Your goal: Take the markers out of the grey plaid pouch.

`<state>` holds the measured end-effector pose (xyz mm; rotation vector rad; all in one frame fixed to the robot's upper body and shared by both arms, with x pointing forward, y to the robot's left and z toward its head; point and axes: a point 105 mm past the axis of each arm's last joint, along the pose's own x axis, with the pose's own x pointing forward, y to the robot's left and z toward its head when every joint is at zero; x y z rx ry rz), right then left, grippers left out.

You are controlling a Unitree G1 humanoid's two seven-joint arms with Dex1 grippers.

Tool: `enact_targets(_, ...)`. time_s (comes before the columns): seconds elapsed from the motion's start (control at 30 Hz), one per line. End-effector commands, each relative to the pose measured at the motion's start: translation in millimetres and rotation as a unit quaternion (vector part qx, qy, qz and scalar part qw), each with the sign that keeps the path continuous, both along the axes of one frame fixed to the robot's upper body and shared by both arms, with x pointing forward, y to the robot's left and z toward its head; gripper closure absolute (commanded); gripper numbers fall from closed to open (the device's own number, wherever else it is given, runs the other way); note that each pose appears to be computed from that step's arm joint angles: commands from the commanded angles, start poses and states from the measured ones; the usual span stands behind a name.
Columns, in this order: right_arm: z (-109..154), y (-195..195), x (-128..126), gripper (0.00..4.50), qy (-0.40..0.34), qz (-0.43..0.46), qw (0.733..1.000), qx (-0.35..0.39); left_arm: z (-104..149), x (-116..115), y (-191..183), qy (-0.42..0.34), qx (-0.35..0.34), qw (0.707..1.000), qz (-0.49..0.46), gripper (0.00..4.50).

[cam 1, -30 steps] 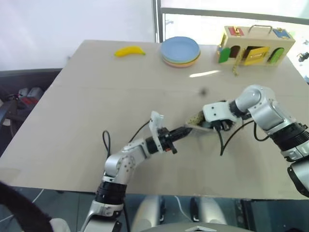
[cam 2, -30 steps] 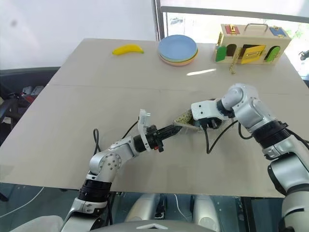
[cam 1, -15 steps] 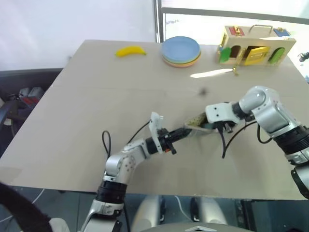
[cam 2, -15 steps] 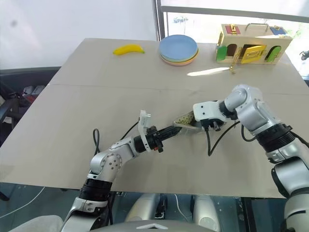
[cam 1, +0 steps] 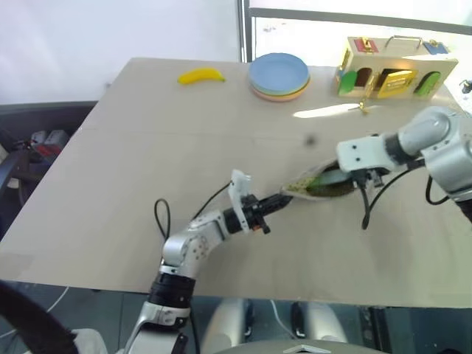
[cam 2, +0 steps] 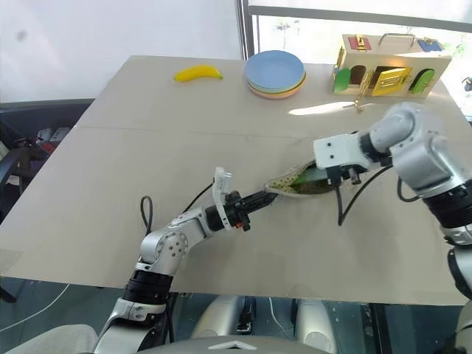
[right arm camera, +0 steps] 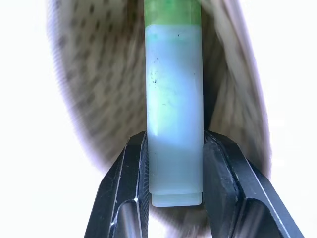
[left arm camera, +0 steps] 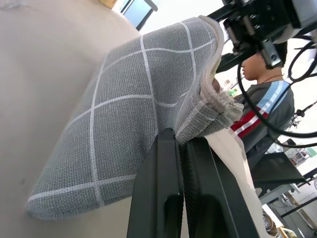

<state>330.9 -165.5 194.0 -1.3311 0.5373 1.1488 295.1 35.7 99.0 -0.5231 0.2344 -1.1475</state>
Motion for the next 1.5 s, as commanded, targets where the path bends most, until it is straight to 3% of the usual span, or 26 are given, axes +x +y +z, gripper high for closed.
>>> enact_targets(0.03,28,-3,-7,3.57,-0.029,0.003,1.0,0.009,0,0,1,-0.003,-0.002,1.0,0.004,4.5)
enact_targets(0.3,50,-32,-40,3.57,0.025,-0.062,0.994,0.088,2,6,9,-0.005,-0.006,1.0,0.024,4.5)
enact_targets(0.5,37,-81,-65,3.57,0.089,-0.191,0.969,0.13,2,7,16,-0.005,-0.008,0.999,0.036,4.5)
enact_targets(0.7,-21,-137,-63,3.57,0.092,-0.318,0.928,0.17,3,7,16,-0.002,-0.014,0.999,0.041,4.5)
enact_targets(0.9,-66,-159,-53,3.57,0.067,-0.347,0.92,0.167,2,4,10,0.003,-0.016,0.999,0.031,4.5)
enact_targets(0.93,-70,-161,-52,2.77,0.064,-0.348,0.92,0.169,2,3,9,0.002,-0.015,0.999,0.029,4.5)
enact_targets(1.0,-72,-163,-53,2.26,0.067,-0.35,0.918,0.175,2,3,9,0.002,-0.015,1.0,0.027,4.5)
enact_targets(1.13,-62,-166,-57,0.61,0.074,-0.358,0.913,0.181,1,4,11,0.003,-0.016,0.999,0.03,4.5)
enact_targets(1.2,-50,-154,-65,0.61,0.101,-0.338,0.917,0.185,1,6,13,0.003,-0.016,0.999,0.035,4.5)
enact_targets(1.4,1,-70,-40,0.61,0.046,-0.204,0.931,0.298,2,6,13,0.002,-0.021,0.999,0.038,4.5)
enact_targets(1.5,7,-31,-42,2.18,0.074,-0.147,0.928,0.336,2,6,11,0.001,-0.02,0.999,0.035,4.5)
